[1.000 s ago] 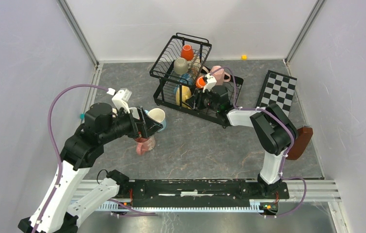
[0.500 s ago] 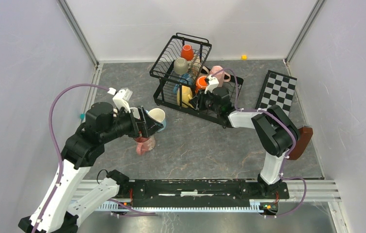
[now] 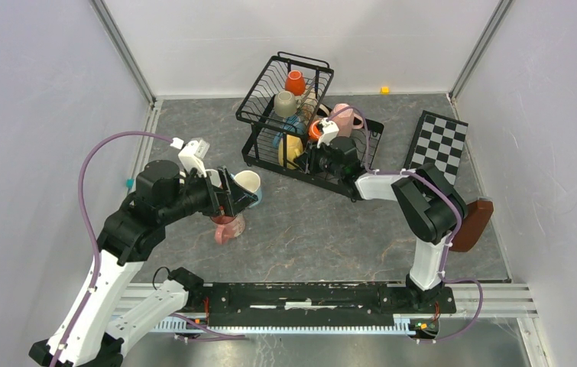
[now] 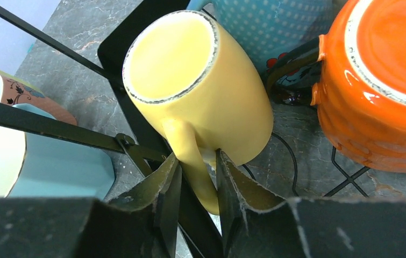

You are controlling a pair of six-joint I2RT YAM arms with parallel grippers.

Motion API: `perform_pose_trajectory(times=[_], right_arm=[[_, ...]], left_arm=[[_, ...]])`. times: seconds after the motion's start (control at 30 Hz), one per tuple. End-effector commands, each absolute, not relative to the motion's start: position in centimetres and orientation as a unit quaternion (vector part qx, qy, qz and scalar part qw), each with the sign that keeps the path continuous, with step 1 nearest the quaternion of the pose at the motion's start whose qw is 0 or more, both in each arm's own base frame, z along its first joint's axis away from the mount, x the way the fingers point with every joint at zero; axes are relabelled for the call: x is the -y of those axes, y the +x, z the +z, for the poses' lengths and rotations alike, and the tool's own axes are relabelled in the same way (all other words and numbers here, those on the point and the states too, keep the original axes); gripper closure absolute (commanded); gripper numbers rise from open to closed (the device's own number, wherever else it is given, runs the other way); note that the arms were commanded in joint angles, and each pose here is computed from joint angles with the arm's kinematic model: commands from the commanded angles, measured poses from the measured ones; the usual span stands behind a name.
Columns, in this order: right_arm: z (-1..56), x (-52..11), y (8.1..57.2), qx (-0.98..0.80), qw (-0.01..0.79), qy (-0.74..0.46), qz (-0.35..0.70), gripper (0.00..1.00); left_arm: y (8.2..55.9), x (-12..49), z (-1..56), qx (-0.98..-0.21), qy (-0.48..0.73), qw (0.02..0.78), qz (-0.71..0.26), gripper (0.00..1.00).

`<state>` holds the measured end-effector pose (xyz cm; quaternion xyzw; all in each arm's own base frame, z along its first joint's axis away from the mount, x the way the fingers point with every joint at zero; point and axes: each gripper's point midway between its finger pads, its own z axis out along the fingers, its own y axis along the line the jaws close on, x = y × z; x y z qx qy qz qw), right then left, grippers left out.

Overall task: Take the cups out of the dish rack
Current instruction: Unload the cup from the dish rack.

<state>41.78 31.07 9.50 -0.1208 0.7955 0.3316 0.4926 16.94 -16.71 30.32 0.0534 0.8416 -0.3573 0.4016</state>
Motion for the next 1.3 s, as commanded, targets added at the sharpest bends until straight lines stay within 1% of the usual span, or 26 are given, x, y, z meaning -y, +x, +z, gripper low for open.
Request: perform_pose_trajectory(times=[0.0, 0.23, 0.8, 0.93, 1.07, 1.27], right_arm=[[11.2, -30.3, 42.6, -0.787, 0.517, -0.126, 0.311, 0.75], [12.3, -29.1, 42.1, -0.784, 0.529, -0.138, 0.294, 0.8], [12.0, -26.5, 39.8, -0.796, 0.52, -0.172, 0.259, 0.85], [12.3, -25.8, 39.4, -0.798, 0.522, -0.172, 0.248, 0.9], [13.0, -25.4, 39.2, -0.797, 0.525, -0.171, 0.244, 1.0], [14.4, -24.7, 39.1, -0.796, 0.534, -0.161, 0.236, 1.0]], left_arm=[[16.9, 16.7, 31.7, -0.834, 0.041, 0.409, -0.369, 0.0], [17.0, 16.9, 31.6, -0.832, 0.04, 0.409, -0.374, 0.0], [17.3, 17.5, 31.0, -0.83, 0.038, 0.402, -0.384, 0.0], [17.4, 17.6, 30.9, -0.83, 0.036, 0.402, -0.386, 0.0], [17.4, 17.7, 30.7, -0.828, 0.029, 0.401, -0.392, 0.0], [17.8, 17.9, 30.0, -0.82, -0.012, 0.4, -0.41, 0.0]])
